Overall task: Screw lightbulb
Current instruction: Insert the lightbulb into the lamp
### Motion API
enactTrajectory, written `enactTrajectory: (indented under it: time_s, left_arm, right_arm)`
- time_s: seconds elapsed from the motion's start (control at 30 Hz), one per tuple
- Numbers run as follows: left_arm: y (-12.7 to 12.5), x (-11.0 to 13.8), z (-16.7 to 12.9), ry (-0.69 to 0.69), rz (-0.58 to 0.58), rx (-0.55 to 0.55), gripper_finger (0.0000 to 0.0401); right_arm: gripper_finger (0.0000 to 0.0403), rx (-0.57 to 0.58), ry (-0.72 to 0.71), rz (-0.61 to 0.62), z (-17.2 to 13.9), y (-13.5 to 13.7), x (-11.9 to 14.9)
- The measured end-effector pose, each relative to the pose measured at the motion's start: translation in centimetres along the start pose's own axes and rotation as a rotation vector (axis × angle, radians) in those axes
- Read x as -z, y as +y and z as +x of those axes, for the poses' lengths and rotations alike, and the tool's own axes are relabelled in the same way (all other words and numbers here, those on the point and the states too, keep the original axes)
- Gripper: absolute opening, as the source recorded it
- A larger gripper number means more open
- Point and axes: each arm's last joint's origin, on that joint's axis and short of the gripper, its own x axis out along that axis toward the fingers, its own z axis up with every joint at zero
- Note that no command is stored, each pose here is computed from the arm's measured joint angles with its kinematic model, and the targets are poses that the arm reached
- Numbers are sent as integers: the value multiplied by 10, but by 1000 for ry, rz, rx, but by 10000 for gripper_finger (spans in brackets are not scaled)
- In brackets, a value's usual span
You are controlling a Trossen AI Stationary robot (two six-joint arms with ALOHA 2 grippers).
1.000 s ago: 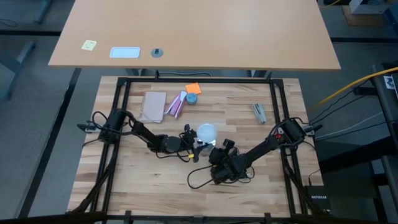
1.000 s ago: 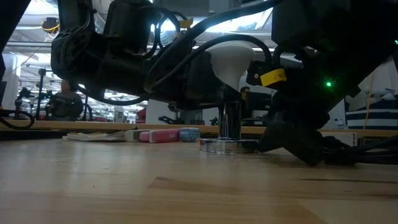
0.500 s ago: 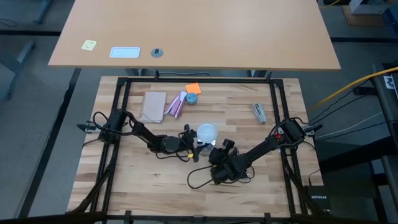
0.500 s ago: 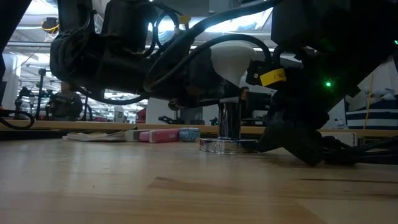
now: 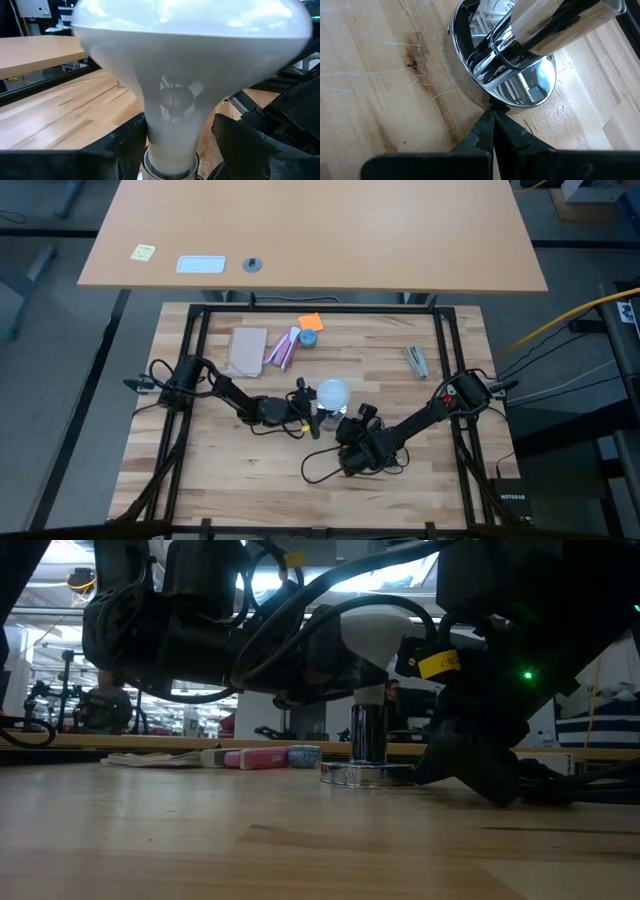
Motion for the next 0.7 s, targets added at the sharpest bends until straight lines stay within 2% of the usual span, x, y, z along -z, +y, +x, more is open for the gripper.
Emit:
enactTrajectory:
  time_s: [0.37, 0.7]
  left_arm:
    - [0, 0, 0, 4, 3, -1, 154]
    - [0, 1, 0, 18, 11, -2, 162]
  right_arm:
    - [5, 1, -30, -20, -8, 5, 4]
    - [5, -15, -90, -60, -33, 19, 2]
